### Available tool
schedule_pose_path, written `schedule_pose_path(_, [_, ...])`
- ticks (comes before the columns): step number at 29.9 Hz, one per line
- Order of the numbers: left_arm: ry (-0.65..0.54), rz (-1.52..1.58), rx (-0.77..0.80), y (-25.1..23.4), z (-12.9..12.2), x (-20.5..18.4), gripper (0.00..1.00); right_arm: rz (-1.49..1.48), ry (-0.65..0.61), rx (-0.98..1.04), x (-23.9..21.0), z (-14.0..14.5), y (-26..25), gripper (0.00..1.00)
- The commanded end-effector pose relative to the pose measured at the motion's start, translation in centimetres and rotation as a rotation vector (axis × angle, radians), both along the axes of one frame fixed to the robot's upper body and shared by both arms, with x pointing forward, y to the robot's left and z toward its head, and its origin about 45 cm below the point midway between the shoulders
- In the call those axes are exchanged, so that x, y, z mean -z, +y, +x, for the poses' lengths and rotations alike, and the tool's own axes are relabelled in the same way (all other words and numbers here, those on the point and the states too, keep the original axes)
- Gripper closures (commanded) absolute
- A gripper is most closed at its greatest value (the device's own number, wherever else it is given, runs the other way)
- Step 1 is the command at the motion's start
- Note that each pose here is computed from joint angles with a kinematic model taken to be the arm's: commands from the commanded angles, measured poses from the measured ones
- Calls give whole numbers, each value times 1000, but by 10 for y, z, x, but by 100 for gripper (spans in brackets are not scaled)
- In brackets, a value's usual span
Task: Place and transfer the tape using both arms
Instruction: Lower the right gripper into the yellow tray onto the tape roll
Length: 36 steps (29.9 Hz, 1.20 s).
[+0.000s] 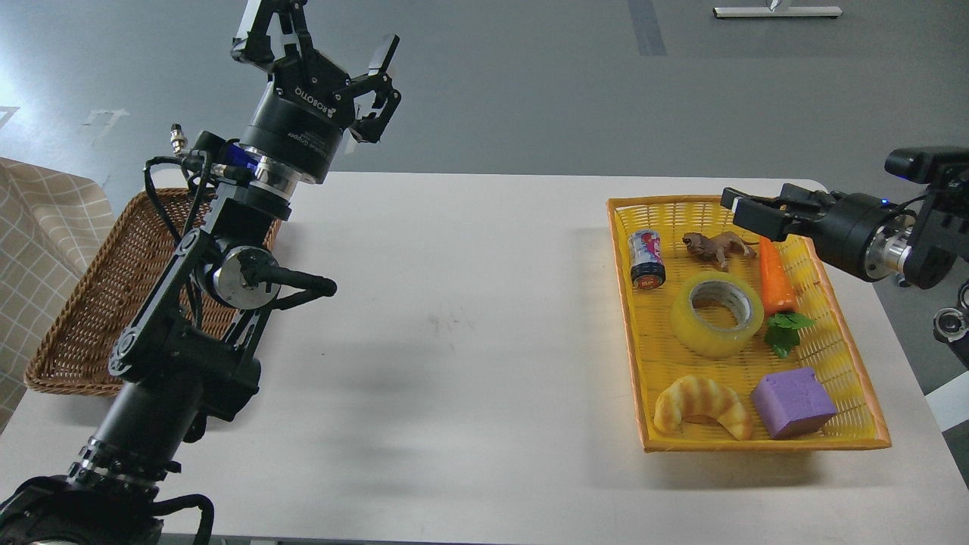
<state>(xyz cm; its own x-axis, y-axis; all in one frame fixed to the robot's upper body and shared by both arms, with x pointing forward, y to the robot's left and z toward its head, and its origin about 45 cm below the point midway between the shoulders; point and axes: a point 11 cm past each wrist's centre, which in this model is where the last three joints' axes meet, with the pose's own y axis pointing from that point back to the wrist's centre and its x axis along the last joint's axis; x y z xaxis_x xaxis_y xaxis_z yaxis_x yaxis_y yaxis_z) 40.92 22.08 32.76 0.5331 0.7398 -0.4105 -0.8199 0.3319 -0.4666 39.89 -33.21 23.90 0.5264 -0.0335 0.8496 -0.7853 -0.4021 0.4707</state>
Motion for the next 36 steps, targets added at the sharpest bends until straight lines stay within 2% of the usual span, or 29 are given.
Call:
schedule_pose_path(1, [-1, 3, 1, 1, 0, 0, 2, -30, 55, 25, 19, -2, -13, 0])
schedule_pose_path(11, [-3, 16, -2, 5, -4, 1, 2, -34, 114, 93, 47, -3, -14, 0])
schedule_pose_path(21, [-11, 18, 5, 6, -5, 0, 2, -83, 199, 47, 77, -23, -6, 0])
schedule_pose_path(36, [-32, 5, 20, 6, -9, 1, 2, -79, 198, 37, 77, -23, -1, 3])
